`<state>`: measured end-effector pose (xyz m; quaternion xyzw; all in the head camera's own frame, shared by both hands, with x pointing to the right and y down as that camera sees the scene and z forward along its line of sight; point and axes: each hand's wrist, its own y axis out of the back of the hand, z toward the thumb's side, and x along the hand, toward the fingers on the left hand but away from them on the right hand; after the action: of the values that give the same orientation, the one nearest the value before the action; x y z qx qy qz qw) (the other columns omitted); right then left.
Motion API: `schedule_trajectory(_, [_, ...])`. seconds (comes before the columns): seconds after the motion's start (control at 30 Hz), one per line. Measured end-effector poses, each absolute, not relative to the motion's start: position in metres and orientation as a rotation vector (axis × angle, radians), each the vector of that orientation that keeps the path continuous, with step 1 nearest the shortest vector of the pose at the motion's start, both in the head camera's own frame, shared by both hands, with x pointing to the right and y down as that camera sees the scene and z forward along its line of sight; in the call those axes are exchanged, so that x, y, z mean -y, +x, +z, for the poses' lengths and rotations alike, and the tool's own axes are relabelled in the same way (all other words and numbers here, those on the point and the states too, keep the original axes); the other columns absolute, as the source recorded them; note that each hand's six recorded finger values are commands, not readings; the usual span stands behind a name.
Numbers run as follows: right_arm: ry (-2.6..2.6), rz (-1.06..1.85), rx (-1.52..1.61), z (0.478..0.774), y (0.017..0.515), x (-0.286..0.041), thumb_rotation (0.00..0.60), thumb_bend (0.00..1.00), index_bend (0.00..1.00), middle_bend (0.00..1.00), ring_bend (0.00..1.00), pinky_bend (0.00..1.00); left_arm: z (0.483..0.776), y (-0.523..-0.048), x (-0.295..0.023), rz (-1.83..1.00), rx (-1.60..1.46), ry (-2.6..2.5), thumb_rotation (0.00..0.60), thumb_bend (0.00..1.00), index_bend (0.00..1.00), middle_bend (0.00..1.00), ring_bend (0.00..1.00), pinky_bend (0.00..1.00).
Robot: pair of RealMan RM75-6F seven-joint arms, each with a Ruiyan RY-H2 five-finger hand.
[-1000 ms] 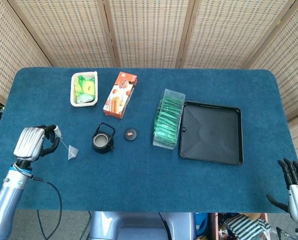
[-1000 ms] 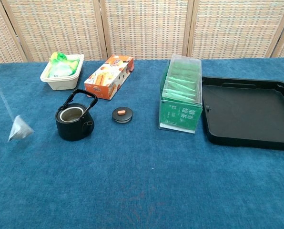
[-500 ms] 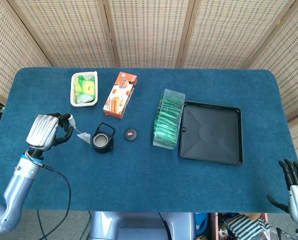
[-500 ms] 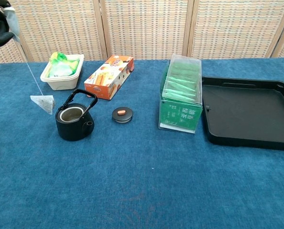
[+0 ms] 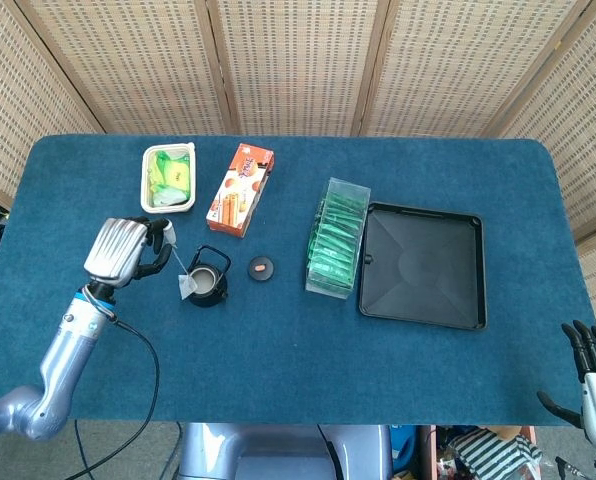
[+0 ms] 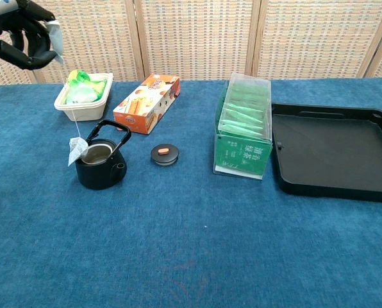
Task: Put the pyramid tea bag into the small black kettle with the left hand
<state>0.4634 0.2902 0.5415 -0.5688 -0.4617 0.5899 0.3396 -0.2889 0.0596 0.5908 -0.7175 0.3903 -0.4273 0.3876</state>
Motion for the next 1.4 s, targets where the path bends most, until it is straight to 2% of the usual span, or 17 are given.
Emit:
schedule_trajectory(0.53, [-1.481,1.547,1.205,0.543,0.465,-0.291,0.600,0.02,0.11,0.15,0.00,0.06,0.593,-0.277,-0.053,-1.070,-0.980,-1.794,0.600,0.51,0.72,0.70,0.58,0.63])
schedule_trajectory(0.87, [-1.475,1.553,1.207,0.542,0.467,-0.293,0.600,0.02,0.11,0.15,0.00,0.06,0.608,-0.278,-0.070,-1.123,-0.904,-1.819,0.600,0.51,0.72,0.70,0.58,0.63])
schedule_trajectory(1.07, [-1.474,1.555,1.206,0.542,0.467,-0.293,0.600,0.02,0.11,0.15,0.00,0.06,0.614,-0.289,-0.086,-1.156,-0.868,-1.830,0.600,0.51,0.73,0.69,0.58,0.63])
schedule_trajectory(1.4, [-1.490,1.546,1.190,0.545,0.464,-0.288,0.600,0.02,0.11,0.15,0.00,0.06,0.616,-0.333,-0.138,-1.300,-0.753,-1.817,0.600,0.51,0.72,0.69,0.58,0.63])
